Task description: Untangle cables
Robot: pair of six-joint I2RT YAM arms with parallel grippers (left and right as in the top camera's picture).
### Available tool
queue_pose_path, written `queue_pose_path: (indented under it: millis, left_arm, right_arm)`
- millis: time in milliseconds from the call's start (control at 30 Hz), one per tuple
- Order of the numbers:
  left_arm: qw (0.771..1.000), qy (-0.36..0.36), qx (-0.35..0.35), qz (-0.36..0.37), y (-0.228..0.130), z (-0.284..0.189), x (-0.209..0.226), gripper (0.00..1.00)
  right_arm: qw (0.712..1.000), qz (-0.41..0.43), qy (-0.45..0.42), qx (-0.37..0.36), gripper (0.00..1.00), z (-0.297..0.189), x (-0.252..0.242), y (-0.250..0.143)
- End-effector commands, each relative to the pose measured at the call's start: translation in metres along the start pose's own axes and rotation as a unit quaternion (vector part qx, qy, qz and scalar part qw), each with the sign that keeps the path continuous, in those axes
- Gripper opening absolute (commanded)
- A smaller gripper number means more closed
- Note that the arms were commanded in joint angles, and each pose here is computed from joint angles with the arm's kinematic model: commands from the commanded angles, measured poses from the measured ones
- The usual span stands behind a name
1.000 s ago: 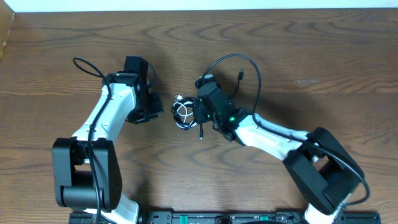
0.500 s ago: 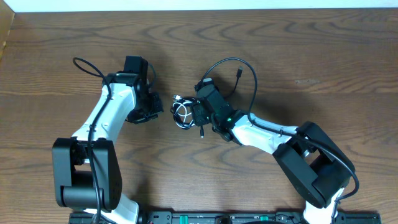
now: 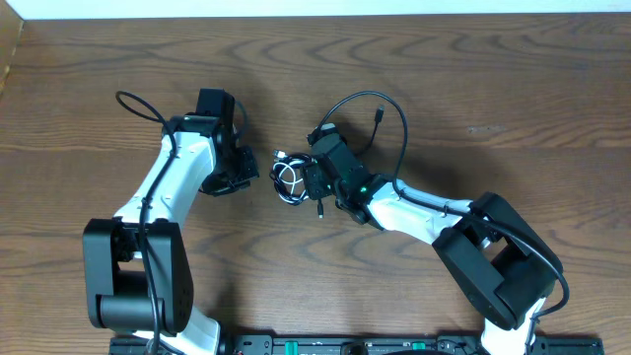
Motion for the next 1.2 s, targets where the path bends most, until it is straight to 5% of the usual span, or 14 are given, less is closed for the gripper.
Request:
queue_pose_path:
  millis: [0, 333, 1167]
  left_arm:
    - [1.0, 0.001, 0.004, 0.0, -0.0014, 0.0017, -0.0001, 0.09]
    - [1.0, 0.001, 0.003, 0.0, -0.0012, 0.0017, -0.0002, 0.09]
    - [1.0, 0.001, 0.002, 0.0, -0.0008, 0.0017, -0.0003, 0.09]
  right_arm:
    - [1.0, -0.001, 0.001, 0.003, 0.54, 0.0024, 0.0005, -0.0029]
    - [1.0, -0.001, 0.001, 0.003, 0.63, 0.0058, -0.0004, -0.004]
    - [1.0, -0.001, 0.003, 0.0, 0.63, 0.008, -0.0005, -0.0038]
Point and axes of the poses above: each gripper's point midway between its finger pads, its own z axis out along the fingers, its own x axis along the line the jaws close on, y = z × x, the point moved 6 cm from there along -z, back along the fingers, and after that the axes turned 15 degrees about z, right-handed, at the moved point
